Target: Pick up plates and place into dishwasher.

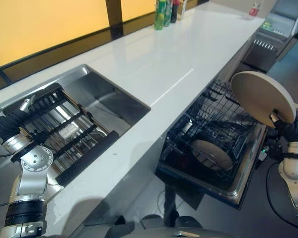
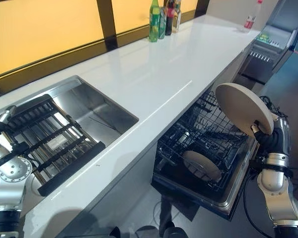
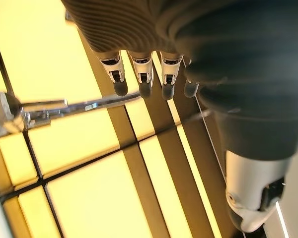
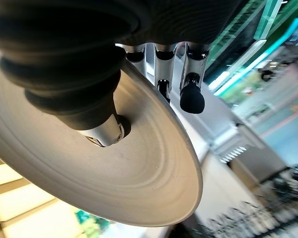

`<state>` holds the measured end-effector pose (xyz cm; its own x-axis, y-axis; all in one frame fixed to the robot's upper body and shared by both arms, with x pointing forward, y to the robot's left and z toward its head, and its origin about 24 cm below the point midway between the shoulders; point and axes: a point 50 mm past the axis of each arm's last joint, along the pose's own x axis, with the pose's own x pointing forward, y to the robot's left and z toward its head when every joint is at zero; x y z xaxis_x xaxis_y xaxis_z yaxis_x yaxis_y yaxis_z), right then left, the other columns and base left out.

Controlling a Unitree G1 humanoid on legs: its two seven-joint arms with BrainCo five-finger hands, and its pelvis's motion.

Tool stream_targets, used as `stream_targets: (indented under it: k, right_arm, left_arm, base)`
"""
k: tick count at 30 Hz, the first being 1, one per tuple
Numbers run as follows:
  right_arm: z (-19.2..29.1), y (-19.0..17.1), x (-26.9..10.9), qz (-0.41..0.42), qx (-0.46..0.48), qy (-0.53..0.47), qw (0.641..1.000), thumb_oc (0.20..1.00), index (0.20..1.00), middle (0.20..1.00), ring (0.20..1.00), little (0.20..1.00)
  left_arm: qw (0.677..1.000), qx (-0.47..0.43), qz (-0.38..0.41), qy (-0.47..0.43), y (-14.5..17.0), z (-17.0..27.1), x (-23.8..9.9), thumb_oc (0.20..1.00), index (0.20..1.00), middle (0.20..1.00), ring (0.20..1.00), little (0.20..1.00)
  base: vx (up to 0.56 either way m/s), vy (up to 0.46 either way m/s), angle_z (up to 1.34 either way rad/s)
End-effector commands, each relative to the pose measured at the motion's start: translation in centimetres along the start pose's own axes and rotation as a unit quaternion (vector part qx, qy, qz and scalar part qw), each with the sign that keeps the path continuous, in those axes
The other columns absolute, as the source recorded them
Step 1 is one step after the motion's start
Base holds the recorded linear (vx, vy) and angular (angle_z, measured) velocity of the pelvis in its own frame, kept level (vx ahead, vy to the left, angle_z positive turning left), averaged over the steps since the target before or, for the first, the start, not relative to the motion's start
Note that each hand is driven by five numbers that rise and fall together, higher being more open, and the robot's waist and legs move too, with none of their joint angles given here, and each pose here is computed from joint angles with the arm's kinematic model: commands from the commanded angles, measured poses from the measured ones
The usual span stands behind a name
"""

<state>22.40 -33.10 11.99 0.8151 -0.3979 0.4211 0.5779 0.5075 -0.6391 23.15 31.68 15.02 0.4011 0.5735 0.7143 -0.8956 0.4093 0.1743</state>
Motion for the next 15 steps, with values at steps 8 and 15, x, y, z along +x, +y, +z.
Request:
stream_targets:
  k: [8, 15]
  right_arm:
    - [3.7, -1.2, 5.9, -0.082, -0.026, -0.065, 0.994, 0.200, 0.200, 0.200, 0.200, 0.200]
    - [5.2, -2.0, 8.9, -0.104, -0.056, -0.089, 0.989, 0.200, 0.200, 0.200, 0.200, 0.200]
  left_arm:
    - [0.996, -0.033, 0.058, -0.059, -1.9, 3.2, 2.9, 1.000, 1.000, 1.000, 1.000, 1.000]
    - [0.992, -0.049, 0.096, -0.062, -3.0, 4.3, 3.5, 1.000, 1.000, 1.000, 1.000, 1.000]
  base:
    - [-0.23, -0.090, 0.08]
    - [-0.18, 0.002, 0.04]
